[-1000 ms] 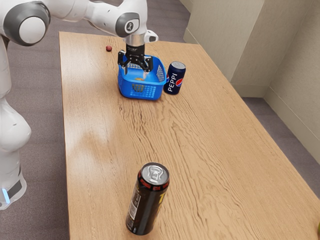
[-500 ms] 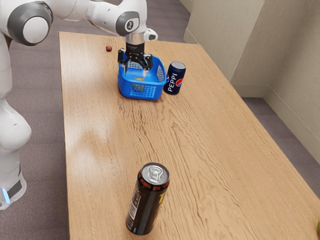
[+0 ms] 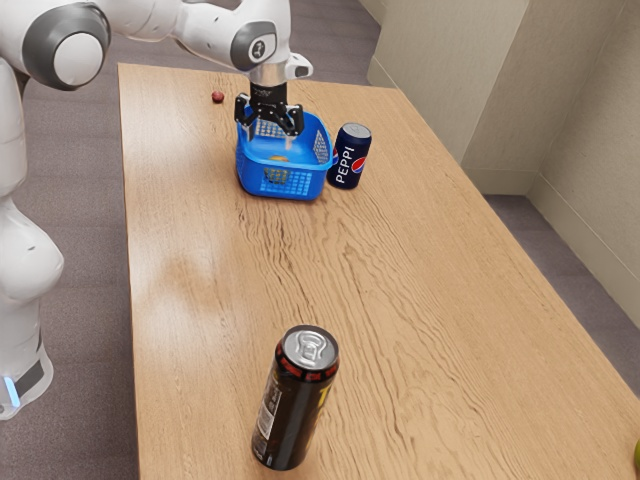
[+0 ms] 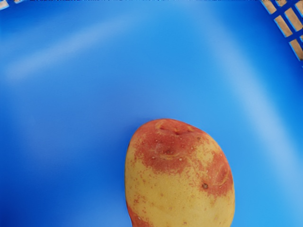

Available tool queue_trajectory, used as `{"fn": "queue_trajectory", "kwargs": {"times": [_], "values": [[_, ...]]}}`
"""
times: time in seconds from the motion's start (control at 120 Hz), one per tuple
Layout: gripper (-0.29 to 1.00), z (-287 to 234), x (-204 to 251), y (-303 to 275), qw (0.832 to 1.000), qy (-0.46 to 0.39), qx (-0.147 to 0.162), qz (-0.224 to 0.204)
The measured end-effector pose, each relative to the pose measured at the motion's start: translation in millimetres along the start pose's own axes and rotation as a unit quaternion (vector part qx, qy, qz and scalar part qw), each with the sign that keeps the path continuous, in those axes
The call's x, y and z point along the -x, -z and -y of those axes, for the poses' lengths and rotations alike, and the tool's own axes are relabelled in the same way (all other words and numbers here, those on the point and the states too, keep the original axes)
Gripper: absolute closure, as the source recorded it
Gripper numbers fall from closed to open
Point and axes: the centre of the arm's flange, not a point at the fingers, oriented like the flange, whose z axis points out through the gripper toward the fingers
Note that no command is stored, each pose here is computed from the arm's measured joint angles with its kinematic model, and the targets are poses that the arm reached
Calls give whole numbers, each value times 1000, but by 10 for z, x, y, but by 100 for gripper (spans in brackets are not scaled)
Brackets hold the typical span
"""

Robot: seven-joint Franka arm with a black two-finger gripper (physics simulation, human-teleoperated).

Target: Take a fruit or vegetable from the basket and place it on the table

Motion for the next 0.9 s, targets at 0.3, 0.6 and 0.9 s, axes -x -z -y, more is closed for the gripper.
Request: {"fn": "queue_trajectory", "kwargs": {"times": [0.3,0.6,0.9], "values": [[-23,-107,3,-133,1000,-16,4,4],[0,-314,-153,-457,999,-28,8,19],[18,-275,-185,-690,999,-18,4,33]]}}
